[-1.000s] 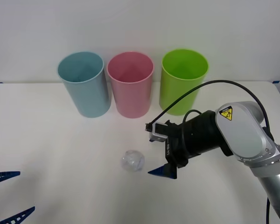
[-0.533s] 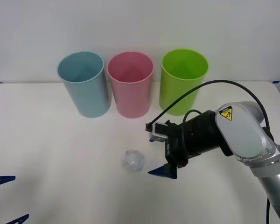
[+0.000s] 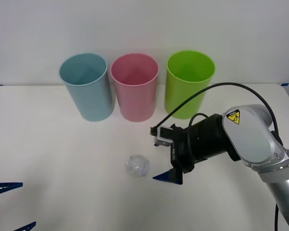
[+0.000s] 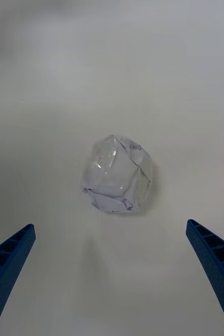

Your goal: Put cans in the blue bin and PET bottles in the pink bin and trash in the green bin.

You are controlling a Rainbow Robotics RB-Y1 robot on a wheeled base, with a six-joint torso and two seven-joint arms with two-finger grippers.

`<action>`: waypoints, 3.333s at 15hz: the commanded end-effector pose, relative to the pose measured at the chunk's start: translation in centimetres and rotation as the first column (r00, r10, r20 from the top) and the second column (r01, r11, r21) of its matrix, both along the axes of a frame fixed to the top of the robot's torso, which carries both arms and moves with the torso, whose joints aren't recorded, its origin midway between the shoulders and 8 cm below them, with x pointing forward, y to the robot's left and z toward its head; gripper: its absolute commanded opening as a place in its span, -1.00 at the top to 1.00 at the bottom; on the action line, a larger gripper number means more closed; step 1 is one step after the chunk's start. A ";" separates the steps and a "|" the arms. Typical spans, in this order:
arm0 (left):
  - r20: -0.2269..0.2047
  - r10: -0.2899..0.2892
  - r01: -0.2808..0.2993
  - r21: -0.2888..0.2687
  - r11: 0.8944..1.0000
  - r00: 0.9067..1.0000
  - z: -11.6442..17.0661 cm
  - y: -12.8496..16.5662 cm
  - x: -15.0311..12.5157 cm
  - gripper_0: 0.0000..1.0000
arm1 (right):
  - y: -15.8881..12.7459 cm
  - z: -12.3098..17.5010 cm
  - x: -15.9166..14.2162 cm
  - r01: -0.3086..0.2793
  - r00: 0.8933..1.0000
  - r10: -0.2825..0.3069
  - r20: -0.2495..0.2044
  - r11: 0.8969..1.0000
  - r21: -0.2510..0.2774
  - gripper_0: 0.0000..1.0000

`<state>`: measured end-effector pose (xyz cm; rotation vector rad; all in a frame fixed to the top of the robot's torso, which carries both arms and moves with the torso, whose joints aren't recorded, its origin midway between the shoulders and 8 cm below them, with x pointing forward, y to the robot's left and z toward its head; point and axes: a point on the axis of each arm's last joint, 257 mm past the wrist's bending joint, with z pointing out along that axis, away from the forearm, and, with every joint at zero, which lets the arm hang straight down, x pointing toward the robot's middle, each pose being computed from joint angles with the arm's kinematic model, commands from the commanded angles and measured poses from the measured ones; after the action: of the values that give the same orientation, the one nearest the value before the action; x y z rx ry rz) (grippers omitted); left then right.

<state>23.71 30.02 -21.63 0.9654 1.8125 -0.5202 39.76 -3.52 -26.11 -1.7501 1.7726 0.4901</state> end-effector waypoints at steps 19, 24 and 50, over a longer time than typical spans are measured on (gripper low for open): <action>-0.002 0.001 -0.001 -0.001 1.000 1.000 -0.1 0.0 0.0 -1.00 | 0.0 0.0 0.0 0.000 1.000 0.000 0.000 1.000 0.000 -1.00; -0.002 0.001 -0.001 -0.001 1.000 1.000 -0.1 0.0 0.0 -1.00 | 0.0 0.0 0.0 0.000 1.000 0.000 0.000 1.000 0.000 -1.00; -0.002 0.001 -0.001 -0.001 1.000 1.000 -0.1 0.0 0.0 -1.00 | 1.8 1.7 1.1 -0.028 0.997 0.028 0.070 1.000 0.000 -1.00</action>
<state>23.71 30.02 -21.69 0.9636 1.8142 -0.5224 40.86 -1.74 -24.31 -1.7687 1.6999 0.4355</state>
